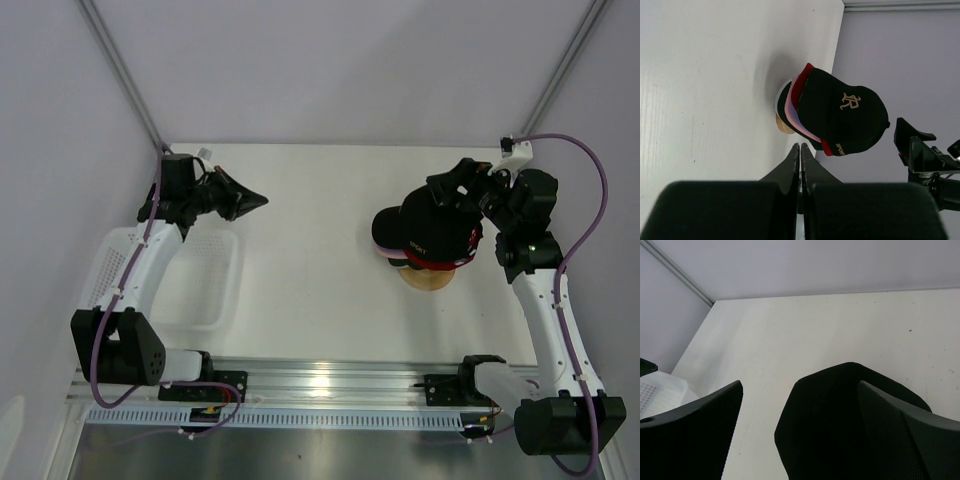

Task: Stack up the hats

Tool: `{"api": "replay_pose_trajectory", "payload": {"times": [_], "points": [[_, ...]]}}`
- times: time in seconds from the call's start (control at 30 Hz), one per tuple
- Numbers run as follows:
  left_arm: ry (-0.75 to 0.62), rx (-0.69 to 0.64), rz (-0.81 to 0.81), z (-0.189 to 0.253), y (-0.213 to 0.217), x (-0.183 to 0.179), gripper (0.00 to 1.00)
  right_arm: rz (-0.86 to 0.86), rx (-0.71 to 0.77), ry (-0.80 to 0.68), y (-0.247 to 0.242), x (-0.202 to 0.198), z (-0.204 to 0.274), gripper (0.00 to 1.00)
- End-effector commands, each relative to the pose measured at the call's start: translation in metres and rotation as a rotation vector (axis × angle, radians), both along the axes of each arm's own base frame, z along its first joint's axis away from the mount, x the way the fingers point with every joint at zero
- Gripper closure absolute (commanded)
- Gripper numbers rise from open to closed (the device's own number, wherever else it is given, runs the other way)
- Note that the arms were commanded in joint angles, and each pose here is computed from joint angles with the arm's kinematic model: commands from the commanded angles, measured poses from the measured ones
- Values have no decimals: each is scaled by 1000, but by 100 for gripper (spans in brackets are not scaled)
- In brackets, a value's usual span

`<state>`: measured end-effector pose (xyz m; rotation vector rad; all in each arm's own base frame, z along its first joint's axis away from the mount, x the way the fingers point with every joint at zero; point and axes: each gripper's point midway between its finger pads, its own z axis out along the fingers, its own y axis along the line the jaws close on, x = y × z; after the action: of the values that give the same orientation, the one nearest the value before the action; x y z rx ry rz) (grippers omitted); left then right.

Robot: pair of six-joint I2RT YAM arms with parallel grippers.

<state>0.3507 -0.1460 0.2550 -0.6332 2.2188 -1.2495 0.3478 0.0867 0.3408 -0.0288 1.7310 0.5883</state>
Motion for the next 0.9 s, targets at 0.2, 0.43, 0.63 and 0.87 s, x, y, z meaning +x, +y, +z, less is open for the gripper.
{"api": "replay_pose_trajectory", "payload": {"times": [0.2,0.43,0.63,0.87], "points": [[129,-31,65,8,5,-9,99,-55,17,-36,-7,2,11,1],[185,-39,81,3,6,-13,99,-103,22,-4,-14,2,6,0],[169,-30,100,1,9,-13,99,-127,28,16,-17,2,3,1],[138,-23,80,2,8,-14,99,-128,37,10,-17,0,5,1]]}}
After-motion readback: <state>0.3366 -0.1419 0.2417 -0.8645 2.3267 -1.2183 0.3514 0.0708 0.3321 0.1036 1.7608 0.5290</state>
